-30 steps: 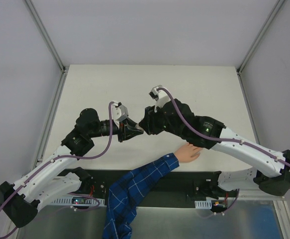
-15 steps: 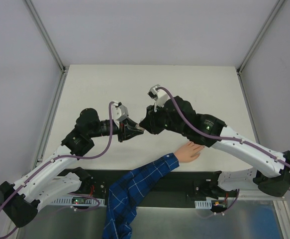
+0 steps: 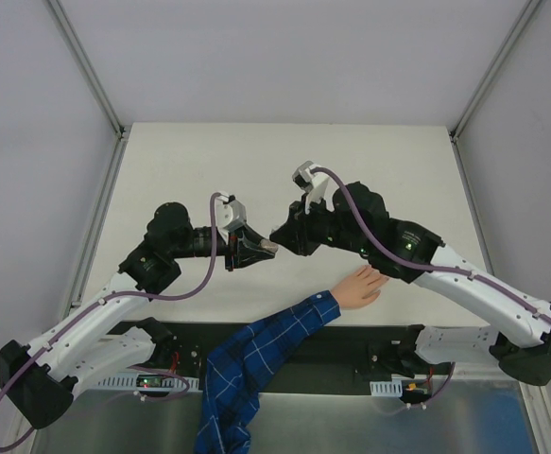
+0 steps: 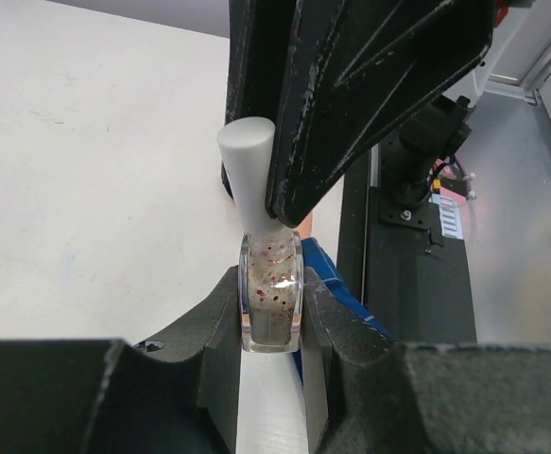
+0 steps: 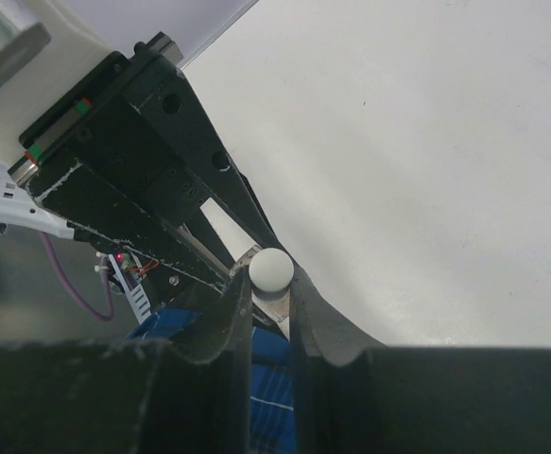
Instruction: Paint the nails
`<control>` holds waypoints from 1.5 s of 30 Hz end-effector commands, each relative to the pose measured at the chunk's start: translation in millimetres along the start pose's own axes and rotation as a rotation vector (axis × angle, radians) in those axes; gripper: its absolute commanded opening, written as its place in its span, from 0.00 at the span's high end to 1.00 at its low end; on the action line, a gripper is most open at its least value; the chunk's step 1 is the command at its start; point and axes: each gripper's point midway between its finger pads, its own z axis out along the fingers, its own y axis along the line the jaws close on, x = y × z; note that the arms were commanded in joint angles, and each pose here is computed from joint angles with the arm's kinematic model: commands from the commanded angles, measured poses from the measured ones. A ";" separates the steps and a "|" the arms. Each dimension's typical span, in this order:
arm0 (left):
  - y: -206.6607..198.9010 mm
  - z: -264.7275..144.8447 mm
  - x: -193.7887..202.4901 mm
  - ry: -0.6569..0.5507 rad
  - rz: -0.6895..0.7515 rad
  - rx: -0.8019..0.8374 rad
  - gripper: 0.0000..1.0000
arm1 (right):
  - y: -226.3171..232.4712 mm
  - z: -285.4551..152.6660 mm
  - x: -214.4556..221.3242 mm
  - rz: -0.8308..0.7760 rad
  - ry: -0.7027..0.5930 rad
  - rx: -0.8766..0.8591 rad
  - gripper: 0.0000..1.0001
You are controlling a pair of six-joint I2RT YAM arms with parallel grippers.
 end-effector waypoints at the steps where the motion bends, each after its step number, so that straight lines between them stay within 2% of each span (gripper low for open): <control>1: -24.0 -1.4 -23.6 -0.039 0.066 0.128 1.00 | 5.7 -9.5 -18.8 -0.050 -0.092 -0.061 1.00; 2: -26.2 -1.5 -23.7 -0.038 0.066 0.141 1.00 | 7.9 -9.3 -16.3 -0.091 -0.090 -0.087 0.99; 7: -27.8 -1.4 -23.4 -0.036 0.067 0.154 1.00 | 5.9 -8.8 -14.0 -0.102 -0.074 -0.084 1.00; 11: -26.4 -0.8 -22.8 -0.034 0.061 0.147 1.00 | 4.4 -16.4 -21.3 -0.094 -0.122 -0.070 0.99; 21: -23.7 1.3 -20.5 -0.026 0.043 0.142 1.00 | 8.0 -20.9 -25.7 -0.076 -0.151 -0.085 1.00; 45: -19.3 3.6 -17.7 -0.017 0.025 0.130 1.00 | 16.7 -28.6 -31.2 -0.040 -0.170 -0.121 1.00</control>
